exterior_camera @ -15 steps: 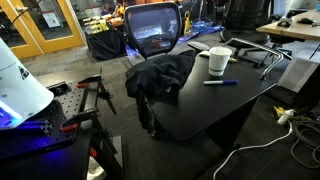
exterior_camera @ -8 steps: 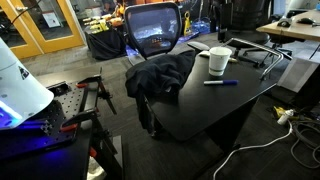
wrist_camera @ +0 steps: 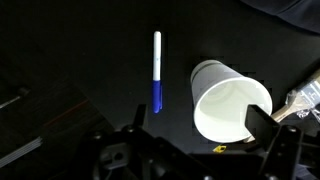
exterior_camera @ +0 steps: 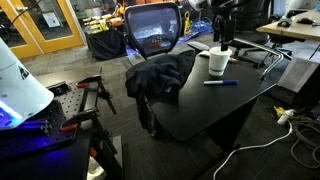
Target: Place the cup on the opposite side of the marker
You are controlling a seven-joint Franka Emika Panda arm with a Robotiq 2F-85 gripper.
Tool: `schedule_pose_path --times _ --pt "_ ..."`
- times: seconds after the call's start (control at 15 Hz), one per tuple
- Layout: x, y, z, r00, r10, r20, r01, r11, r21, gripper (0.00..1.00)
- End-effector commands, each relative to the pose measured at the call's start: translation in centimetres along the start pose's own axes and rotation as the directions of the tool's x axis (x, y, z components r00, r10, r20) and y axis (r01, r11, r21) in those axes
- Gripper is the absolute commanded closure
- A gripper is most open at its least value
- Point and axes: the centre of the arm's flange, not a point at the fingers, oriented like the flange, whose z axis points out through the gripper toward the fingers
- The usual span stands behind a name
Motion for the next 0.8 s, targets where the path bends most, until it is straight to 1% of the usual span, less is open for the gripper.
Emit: schedule_pose_path --times 0.0,0.73 --pt "1.6 -0.5 1.5 1.0 0.01 0.013 -0.011 1.0 0.012 0.0" --pt "2.1 -0.6 4.9 0.999 0.027 0.046 -0.027 1.0 0.004 0.0"
